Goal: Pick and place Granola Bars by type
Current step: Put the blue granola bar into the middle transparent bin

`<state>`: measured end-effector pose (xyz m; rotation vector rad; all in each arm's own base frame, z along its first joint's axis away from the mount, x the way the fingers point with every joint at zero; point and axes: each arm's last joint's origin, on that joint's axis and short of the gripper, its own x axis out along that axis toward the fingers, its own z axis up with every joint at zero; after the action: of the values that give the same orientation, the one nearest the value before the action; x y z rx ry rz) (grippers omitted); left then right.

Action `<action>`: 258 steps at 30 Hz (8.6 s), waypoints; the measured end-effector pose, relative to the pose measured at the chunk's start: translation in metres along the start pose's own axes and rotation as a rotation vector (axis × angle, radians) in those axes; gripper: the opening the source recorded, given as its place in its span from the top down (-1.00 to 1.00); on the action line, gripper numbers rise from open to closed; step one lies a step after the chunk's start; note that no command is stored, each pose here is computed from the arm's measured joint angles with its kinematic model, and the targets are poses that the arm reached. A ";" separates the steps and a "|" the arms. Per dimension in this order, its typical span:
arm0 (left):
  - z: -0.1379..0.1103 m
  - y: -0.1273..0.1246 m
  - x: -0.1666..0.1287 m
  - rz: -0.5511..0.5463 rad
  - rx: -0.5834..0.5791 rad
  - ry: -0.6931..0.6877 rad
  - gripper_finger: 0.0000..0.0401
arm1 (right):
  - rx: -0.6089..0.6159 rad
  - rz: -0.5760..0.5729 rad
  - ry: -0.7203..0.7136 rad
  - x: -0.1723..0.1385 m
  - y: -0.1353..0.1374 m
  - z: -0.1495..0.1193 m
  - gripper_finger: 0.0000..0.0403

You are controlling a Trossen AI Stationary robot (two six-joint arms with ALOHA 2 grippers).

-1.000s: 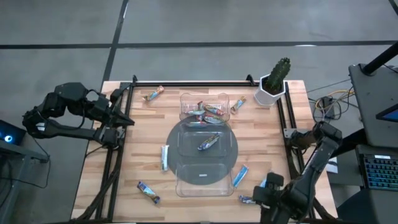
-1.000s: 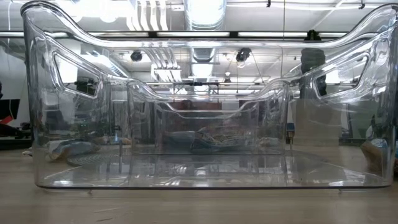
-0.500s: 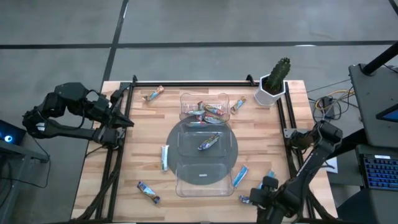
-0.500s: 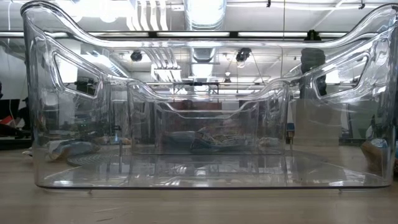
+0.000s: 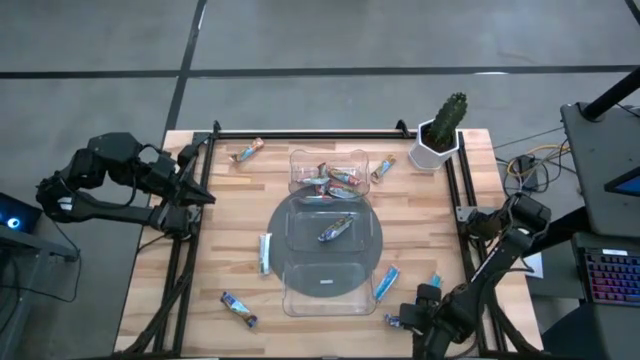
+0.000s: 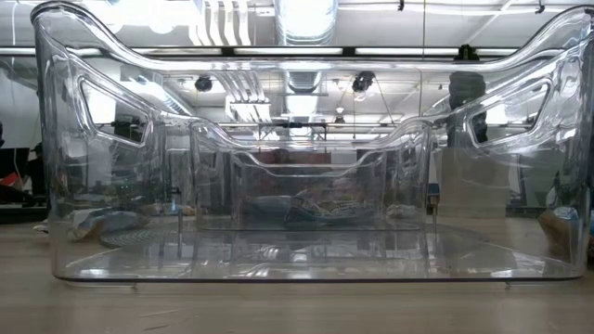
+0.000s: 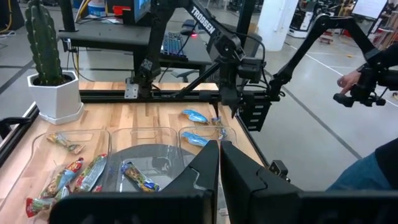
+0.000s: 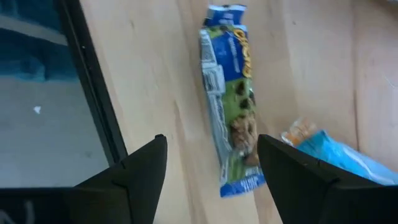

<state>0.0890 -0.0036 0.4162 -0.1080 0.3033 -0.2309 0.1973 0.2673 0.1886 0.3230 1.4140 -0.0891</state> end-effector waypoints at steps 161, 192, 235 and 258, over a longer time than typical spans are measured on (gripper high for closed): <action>0.034 -0.008 0.052 -0.205 0.037 0.249 0.33 | -0.243 0.246 -0.986 -0.265 -0.178 0.149 0.50; -0.020 -0.084 0.148 -0.414 0.003 1.048 0.28 | -0.240 0.254 -1.017 -0.275 -0.176 0.135 0.96; -0.115 -0.156 0.212 -0.301 -0.185 1.213 0.25 | -0.247 0.161 -1.043 -0.275 -0.178 0.135 0.96; -0.104 -0.150 0.204 -0.101 0.065 1.120 -0.40 | -0.191 0.182 -1.040 -0.275 -0.178 0.136 0.96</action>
<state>0.2150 -0.2051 0.2805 0.0848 1.4053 -0.3879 0.2375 0.0244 0.4440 0.1909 0.3551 0.0306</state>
